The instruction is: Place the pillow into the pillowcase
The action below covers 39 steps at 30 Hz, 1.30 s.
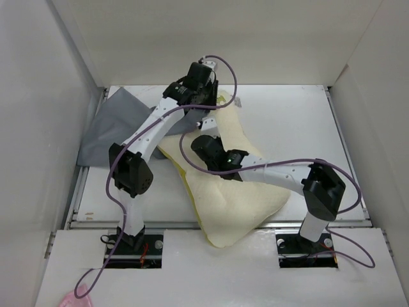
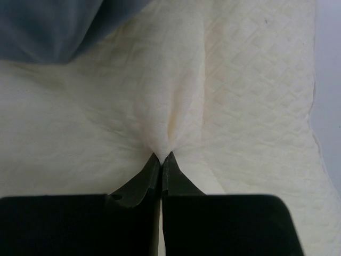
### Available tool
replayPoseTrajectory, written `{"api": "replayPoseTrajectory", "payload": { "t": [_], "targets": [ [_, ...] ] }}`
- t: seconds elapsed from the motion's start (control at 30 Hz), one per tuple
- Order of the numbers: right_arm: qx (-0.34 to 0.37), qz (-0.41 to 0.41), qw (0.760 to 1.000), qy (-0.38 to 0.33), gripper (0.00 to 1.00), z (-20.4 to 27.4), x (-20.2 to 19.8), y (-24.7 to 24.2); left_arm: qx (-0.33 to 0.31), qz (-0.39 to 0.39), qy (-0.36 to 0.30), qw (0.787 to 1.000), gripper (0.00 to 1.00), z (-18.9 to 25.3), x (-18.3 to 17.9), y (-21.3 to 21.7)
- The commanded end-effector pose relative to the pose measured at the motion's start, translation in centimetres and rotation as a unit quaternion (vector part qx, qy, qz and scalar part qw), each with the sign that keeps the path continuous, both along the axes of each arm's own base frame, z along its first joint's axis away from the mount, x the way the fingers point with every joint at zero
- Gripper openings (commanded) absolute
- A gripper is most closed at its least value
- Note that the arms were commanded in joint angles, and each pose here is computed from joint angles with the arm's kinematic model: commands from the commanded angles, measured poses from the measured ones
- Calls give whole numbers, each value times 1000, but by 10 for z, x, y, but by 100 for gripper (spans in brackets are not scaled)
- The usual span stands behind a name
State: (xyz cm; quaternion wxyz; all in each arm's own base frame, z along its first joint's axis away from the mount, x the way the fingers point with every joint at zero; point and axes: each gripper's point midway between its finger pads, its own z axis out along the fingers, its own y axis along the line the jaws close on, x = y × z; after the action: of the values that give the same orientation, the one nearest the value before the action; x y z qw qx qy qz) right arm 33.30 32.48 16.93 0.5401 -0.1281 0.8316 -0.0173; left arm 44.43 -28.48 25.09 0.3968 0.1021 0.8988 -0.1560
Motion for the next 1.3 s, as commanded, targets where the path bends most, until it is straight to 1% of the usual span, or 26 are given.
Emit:
{"api": "replayPoseTrajectory", "payload": {
  "t": [0.0,0.07,0.1,0.13,0.17,0.2,0.23,0.3,0.33,0.4,0.43,0.53,0.63,0.7,0.73,0.8,0.83,0.87,0.93,0.97,1.0,1.07,1.13,1.2,1.23,1.27],
  "targets": [
    [54,-102,992,-41,0,42,33,-29,-23,4,-23,999,99,25,-19,9],
    [70,-90,993,0,0,21,42,-41,-18,21,-30,999,100,31,-28,22],
    [80,-88,993,6,0,20,45,-46,-5,37,-15,999,100,18,-33,31],
    [83,-86,993,14,0,14,48,-49,18,72,-18,997,100,15,-33,47],
    [85,-89,992,24,0,9,54,-57,15,106,-19,994,100,21,-39,60],
    [85,-93,992,24,0,9,55,-63,40,136,3,990,100,1,-50,76],
    [87,-90,992,26,0,8,54,-61,53,170,-3,984,100,-2,-54,91],
    [90,-89,992,29,0,5,58,-62,31,206,-5,978,100,3,-73,107],
    [90,-85,992,33,0,1,59,-58,46,214,13,976,100,-21,-85,116],
    [87,-87,992,39,0,-5,61,-60,34,233,7,972,100,-23,-96,131],
    [93,-81,992,39,0,-2,62,-57,32,249,18,968,100,-41,-99,138],
    [86,-86,992,41,0,-7,65,-62,27,282,23,959,100,-56,-91,157],
    [91,-81,991,48,0,-8,67,-62,48,261,43,963,100,-81,-81,151],
    [100,-76,990,58,0,-10,73,-63,34,234,45,971,100,-84,-69,135],
    [102,-71,990,61,0,-10,72,-61,48,219,57,973,100,-101,-65,131],
    [98,-69,991,60,0,-11,74,-60,49,210,56,975,100,-106,-52,122],
    [98,-69,991,60,0,-11,74,-60,51,210,59,975,98,-109,-47,120],
    [92,-73,991,62,0,-12,73,-62,72,219,79,970,91,-128,-44,122],
    [86,-86,991,54,0,-9,75,-67,98,244,84,961,74,-128,-39,129],
    [76,-88,992,56,0,-10,74,-70,111,254,91,956,55,-136,-37,133],
    [76,-92,991,55,0,-10,77,-74,112,266,89,953,52,-133,-35,139],
    [69,-91,992,58,0,-14,75,-76,112,271,90,952,52,-130,-34,143],
    [66,-91,992,61,0,-18,74,-77,108,279,81,951,59,-122,-32,148],
    [57,-89,992,64,0,-22,74,-78,107,283,73,950,61,-118,-33,151],
    [57,-89,992,64,0,-22,74,-78,104,288,70,949,61,-117,-30,154],
    [57,-89,992,64,0,-22,74,-78,108,288,70,949,55,-119,-29,158]
  ]
}}
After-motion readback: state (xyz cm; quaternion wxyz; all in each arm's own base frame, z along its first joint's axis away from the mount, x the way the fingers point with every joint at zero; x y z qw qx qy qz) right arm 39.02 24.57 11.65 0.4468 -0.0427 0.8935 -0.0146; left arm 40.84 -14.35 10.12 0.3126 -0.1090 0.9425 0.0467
